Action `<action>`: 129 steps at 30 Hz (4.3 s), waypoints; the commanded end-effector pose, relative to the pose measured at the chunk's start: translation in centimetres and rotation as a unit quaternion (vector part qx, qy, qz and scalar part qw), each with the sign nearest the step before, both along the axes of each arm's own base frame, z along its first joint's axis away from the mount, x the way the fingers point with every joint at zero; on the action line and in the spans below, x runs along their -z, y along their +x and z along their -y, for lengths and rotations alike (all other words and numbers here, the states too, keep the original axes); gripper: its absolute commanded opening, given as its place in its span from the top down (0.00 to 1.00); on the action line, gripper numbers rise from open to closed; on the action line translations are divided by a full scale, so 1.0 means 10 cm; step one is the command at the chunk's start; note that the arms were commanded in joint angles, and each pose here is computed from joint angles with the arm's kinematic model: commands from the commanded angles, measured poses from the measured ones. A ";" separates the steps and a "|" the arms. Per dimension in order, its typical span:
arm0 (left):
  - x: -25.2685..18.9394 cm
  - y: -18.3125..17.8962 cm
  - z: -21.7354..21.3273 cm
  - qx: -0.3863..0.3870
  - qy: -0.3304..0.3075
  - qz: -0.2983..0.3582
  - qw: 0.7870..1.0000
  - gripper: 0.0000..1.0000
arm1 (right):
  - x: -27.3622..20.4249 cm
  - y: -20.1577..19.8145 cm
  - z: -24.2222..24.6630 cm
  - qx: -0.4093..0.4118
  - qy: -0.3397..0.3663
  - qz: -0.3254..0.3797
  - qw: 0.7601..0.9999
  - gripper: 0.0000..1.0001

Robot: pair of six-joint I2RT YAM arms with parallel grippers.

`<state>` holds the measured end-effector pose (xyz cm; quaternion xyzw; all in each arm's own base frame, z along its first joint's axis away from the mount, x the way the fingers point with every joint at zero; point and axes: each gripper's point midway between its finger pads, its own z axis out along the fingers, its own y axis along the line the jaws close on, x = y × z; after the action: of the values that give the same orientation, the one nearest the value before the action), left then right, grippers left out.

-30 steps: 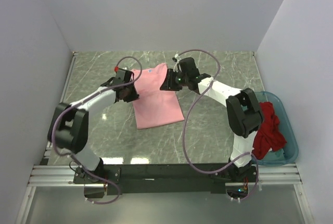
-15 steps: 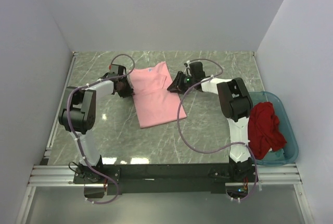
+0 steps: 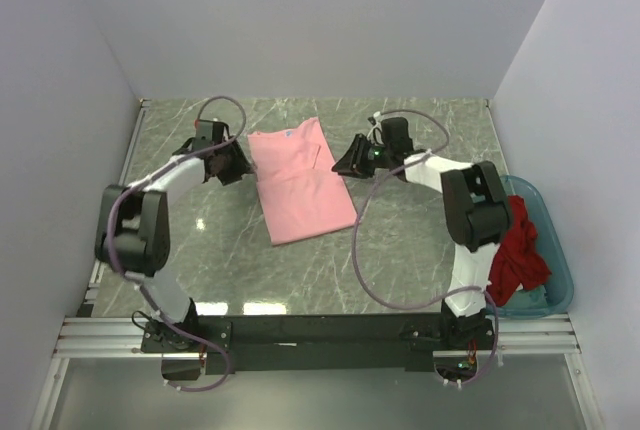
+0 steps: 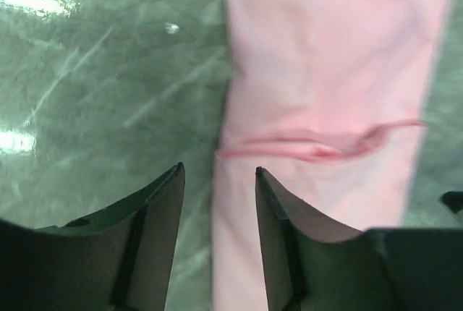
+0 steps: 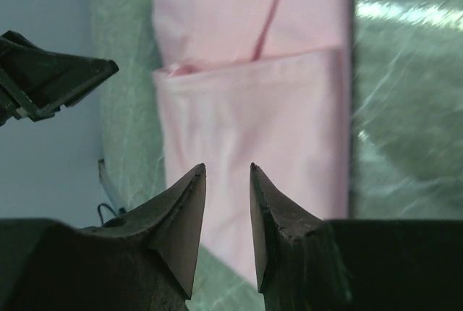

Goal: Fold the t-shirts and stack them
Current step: Fold the tshirt

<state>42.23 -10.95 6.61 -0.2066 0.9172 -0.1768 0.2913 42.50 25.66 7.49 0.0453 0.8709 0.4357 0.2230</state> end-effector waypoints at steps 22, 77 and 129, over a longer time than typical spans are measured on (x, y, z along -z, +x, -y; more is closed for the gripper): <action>0.58 -1.77 0.75 0.009 -0.068 -0.145 0.987 0.74 | 0.78 -1.19 0.35 -0.025 0.035 -0.143 0.989 0.64; 0.63 -2.12 0.74 0.071 0.126 -0.221 0.964 0.99 | 0.30 -1.42 0.52 0.016 -0.345 -0.028 0.938 0.46; 0.61 -2.30 0.71 0.097 0.115 -0.235 0.960 0.99 | 0.83 -1.74 0.71 -0.011 -0.459 -0.139 0.877 0.91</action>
<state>22.26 -19.90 1.66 -0.1341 0.9805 -0.0824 0.1177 28.24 21.43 1.36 -0.0008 0.9882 0.0431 0.1471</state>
